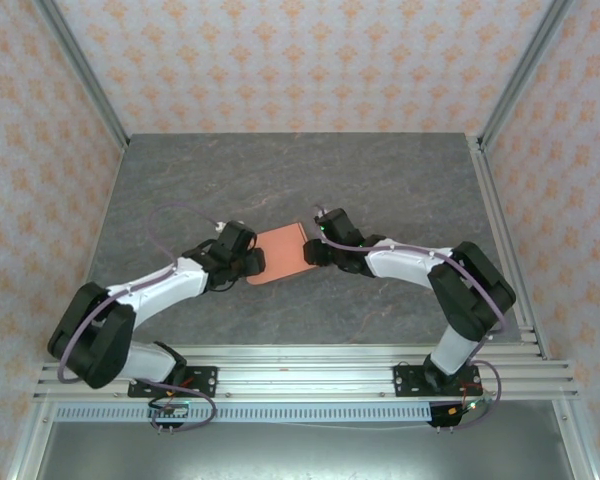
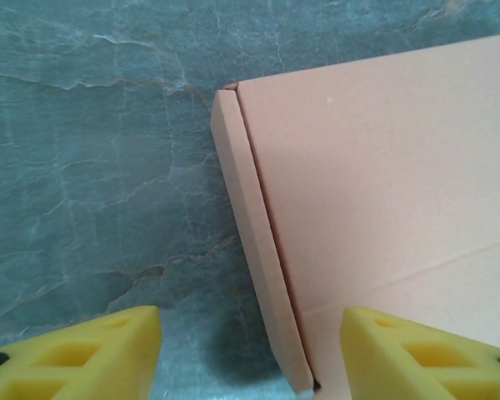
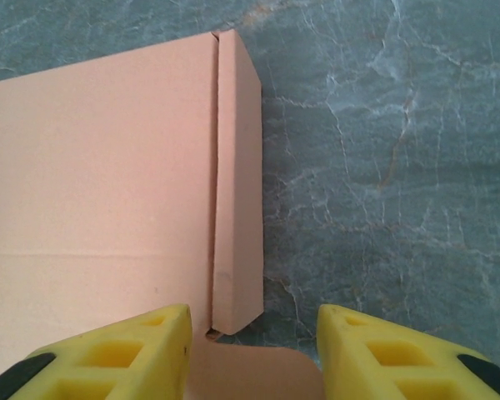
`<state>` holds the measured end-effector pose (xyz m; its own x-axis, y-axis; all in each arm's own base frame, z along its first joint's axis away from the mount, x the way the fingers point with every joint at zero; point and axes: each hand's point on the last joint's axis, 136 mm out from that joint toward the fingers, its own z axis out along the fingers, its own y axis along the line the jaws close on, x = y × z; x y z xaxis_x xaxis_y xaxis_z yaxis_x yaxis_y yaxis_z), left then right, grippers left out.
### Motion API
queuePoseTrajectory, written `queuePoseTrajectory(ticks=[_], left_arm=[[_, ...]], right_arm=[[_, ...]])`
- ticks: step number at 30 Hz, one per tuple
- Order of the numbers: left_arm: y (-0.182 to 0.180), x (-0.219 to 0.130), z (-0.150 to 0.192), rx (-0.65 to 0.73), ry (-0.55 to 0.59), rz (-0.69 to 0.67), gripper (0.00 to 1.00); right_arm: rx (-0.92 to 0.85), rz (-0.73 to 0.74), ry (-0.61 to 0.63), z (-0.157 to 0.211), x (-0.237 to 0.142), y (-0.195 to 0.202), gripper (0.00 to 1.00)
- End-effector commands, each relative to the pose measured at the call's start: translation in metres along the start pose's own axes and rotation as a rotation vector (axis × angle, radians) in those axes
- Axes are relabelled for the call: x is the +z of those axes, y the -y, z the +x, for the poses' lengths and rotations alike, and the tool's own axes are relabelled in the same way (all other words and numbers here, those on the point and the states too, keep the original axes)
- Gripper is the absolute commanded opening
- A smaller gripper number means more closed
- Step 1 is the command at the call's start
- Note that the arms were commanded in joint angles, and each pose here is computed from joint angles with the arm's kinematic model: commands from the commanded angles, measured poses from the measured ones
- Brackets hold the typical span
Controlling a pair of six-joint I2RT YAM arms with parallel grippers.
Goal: Fold the paper box
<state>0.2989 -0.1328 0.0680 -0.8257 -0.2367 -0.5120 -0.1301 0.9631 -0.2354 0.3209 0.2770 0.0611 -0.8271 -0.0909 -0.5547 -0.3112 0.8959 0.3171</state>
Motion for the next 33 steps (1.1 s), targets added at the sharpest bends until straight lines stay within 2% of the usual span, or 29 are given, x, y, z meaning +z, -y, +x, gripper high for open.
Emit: queuePoseTrajectory(ticks=[1,7,11,16,33], left_arm=[[-0.013,-0.02,0.004,-0.018,0.002,-0.039,0.6],[-0.012,-0.036,0.01,-0.037,0.007,-0.006,0.64],[-0.014,-0.029,0.024,-0.048,-0.017,-0.016,0.66],[0.002,-0.018,0.032,-0.046,-0.037,0.02,0.64],[0.016,0.002,0.037,-0.014,-0.085,0.021,0.63]], right_arm=[[0.046,0.046,-0.02,0.006,-0.012,0.008,0.43],[0.009,0.104,-0.006,0.001,-0.027,0.006,0.45],[-0.003,0.113,-0.027,0.003,-0.023,0.003,0.47],[-0.022,0.148,-0.047,0.005,-0.017,-0.001,0.47],[-0.019,0.132,-0.101,0.013,-0.002,-0.006,0.49]])
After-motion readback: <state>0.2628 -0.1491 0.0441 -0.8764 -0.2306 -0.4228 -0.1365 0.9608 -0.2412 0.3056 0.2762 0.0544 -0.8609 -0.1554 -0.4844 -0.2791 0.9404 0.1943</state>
